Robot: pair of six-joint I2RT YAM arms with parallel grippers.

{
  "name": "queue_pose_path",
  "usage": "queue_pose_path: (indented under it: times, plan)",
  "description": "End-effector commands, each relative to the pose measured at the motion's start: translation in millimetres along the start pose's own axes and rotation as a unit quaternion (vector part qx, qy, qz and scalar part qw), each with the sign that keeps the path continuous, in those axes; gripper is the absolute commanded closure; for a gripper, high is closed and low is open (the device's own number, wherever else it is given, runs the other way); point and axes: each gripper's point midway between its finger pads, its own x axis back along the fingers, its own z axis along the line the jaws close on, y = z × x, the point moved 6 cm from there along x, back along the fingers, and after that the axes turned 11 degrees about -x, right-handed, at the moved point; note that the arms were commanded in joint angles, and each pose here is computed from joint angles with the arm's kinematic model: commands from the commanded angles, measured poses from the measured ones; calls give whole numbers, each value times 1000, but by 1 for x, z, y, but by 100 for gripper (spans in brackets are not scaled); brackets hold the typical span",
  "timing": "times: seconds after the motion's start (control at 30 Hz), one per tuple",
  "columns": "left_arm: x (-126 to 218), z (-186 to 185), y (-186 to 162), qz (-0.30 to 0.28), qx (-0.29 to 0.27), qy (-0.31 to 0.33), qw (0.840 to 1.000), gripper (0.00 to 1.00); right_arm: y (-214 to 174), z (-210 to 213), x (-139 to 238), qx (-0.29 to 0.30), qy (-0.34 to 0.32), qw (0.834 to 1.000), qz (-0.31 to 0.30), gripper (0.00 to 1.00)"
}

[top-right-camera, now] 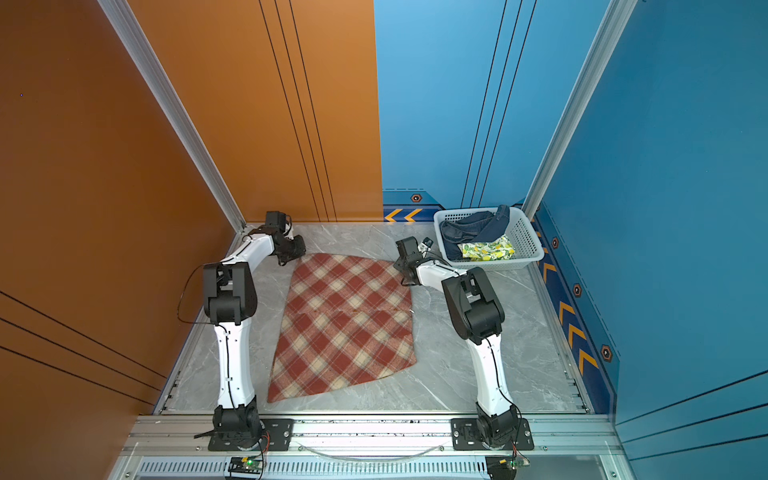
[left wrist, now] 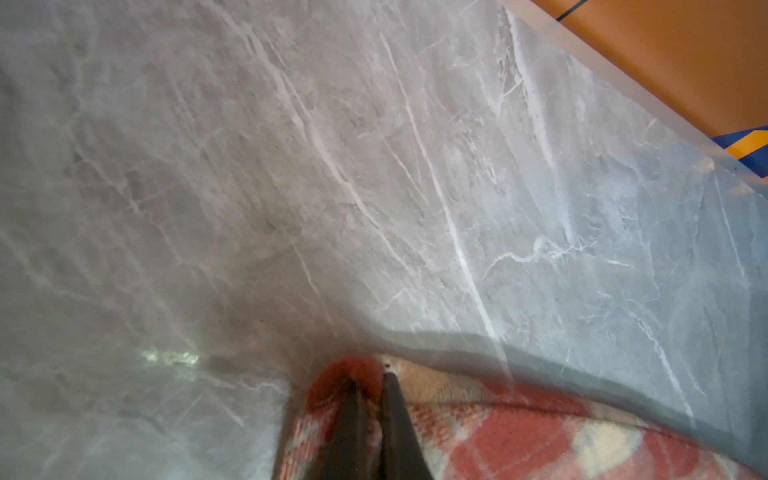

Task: Fold and stack the skirts
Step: 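Pinch the skirt's far corners with the left and right grippers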

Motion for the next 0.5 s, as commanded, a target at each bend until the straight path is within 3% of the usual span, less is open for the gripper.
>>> queue_pose_path:
  times: [0.0, 0.13, 0.47]
  plan:
    - [10, -9, 9, -14, -1, -17, 1000, 100, -8, -11, -11, -6, -27, 999, 28, 44]
    - [9, -8, 9, -15, 0, -15, 1000, 100, -9, -9, -15, -16, -24, 999, 32, 46]
    - [7, -6, 10, -15, 1, -13, 1000, 100, -18, -14, -18, -15, -22, 999, 40, 75]
